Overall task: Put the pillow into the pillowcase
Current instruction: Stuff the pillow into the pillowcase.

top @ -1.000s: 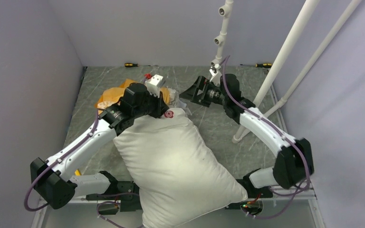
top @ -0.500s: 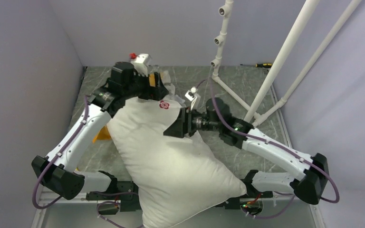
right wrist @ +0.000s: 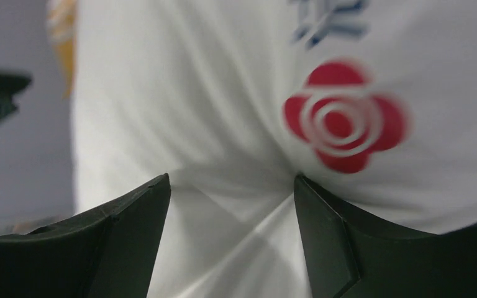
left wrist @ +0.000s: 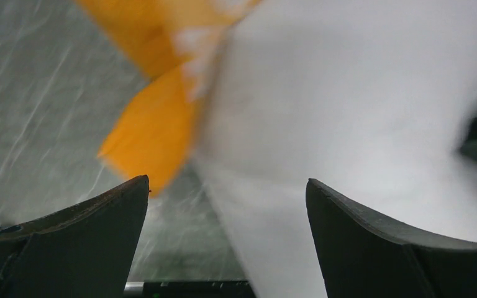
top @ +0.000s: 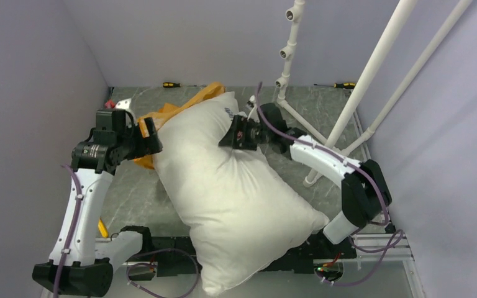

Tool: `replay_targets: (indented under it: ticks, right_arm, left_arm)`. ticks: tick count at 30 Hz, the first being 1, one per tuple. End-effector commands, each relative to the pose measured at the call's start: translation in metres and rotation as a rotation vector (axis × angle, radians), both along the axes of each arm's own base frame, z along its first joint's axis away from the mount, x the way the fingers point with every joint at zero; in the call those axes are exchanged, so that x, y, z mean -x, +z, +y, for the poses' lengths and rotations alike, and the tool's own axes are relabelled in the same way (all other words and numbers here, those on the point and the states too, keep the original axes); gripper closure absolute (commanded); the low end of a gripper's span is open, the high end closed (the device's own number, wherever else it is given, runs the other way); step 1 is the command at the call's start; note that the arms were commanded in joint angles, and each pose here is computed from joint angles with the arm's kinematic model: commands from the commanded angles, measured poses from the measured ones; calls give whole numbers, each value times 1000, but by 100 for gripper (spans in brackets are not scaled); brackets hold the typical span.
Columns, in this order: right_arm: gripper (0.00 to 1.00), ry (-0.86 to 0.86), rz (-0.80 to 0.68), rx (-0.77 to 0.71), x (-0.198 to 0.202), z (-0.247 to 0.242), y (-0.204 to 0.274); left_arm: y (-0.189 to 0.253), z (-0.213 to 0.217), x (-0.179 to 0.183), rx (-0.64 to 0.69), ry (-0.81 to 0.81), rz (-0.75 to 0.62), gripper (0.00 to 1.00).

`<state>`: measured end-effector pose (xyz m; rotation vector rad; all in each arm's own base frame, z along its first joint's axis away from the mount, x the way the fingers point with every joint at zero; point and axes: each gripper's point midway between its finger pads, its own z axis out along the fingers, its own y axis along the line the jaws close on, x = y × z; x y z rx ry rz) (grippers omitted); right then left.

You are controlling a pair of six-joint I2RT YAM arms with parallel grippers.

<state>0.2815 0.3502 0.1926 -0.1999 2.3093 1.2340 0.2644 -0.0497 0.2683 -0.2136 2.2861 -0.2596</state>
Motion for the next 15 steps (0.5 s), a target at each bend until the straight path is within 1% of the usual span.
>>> replay_targets:
  ticks: [1, 4, 7, 8, 9, 11, 12, 14, 15]
  right_arm:
    - [20, -87, 16, 212, -48, -50, -39]
    - [11, -70, -42, 230, -47, -58, -10]
    - [3, -82, -89, 196, -23, -73, 29]
    - [1, -94, -97, 180, -12, -80, 41]
    - [1, -106, -101, 164, -1, -87, 51]
    - [0, -124, -101, 116, 27, -100, 69]
    - [0, -125, -81, 94, 43, -106, 73]
    - [0, -127, -25, 52, 76, -118, 75]
    - [0, -128, 15, 27, 93, -124, 73]
  left_arm:
    - [-53, 43, 29, -69, 153, 209, 1]
    - [-69, 59, 31, -47, 223, 266, 1]
    - [-75, 57, 18, -22, 195, 257, 1]
    - [-79, 55, 13, -6, 180, 260, 3]
    - [-84, 53, 10, 6, 166, 268, 7]
    - [-95, 51, 4, 27, 149, 294, 22]
    - [-98, 49, 2, 36, 138, 294, 30]
    - [-100, 46, -2, 50, 117, 283, 42]
    - [-102, 44, -4, 56, 108, 277, 50]
